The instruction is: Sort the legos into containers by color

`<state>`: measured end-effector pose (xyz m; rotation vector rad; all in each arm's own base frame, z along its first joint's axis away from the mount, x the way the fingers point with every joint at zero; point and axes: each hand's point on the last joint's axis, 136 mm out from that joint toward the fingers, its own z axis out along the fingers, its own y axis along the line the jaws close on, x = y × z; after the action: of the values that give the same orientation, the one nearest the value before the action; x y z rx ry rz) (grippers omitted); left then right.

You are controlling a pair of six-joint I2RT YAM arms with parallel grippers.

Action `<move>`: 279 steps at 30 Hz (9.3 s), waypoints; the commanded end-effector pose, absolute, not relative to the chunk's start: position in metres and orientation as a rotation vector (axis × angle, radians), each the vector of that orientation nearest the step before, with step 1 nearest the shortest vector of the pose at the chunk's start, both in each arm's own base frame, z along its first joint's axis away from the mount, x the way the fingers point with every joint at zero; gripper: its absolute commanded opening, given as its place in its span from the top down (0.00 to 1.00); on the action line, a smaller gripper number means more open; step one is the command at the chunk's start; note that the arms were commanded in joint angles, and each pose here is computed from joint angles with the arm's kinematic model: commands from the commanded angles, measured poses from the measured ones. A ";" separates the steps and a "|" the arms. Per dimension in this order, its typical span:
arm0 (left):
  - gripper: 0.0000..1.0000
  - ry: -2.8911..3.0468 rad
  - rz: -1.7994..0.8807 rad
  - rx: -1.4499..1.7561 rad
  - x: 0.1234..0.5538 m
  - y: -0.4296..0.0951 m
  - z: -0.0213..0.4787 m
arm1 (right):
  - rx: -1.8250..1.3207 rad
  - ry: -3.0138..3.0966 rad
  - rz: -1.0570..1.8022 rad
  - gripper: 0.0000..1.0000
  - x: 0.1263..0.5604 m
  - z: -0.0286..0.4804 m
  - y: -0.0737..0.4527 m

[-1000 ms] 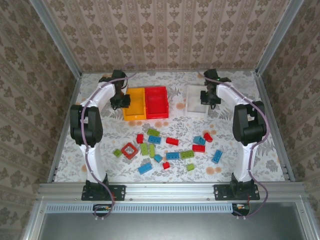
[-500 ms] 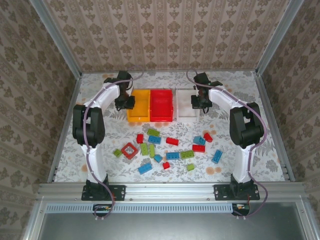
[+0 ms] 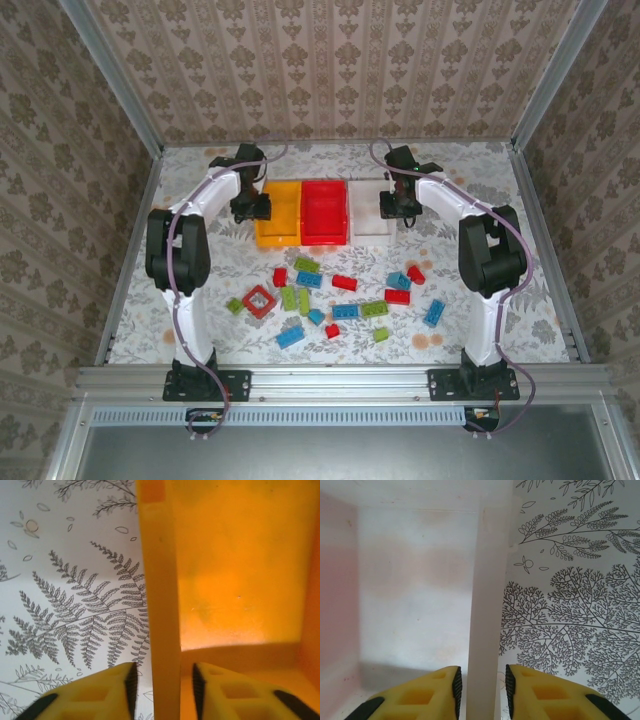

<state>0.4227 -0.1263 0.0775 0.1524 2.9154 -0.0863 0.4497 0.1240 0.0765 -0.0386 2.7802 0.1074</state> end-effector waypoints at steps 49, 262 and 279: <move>0.38 2.529 -0.524 -0.480 0.152 -0.074 0.179 | -0.842 2.444 0.437 0.48 0.261 0.126 0.339; 0.36 2.436 -0.937 0.723 0.221 -0.300 0.206 | 1.095 2.917 0.067 0.42 0.180 0.007 0.048; 0.37 2.392 -0.641 0.263 0.260 -0.233 0.237 | 0.066 2.560 0.297 0.79 0.306 0.133 0.181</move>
<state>0.2497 -0.2618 0.2266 0.4412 2.4066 -0.7497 0.2748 0.1451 0.1214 0.2839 2.6452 0.2719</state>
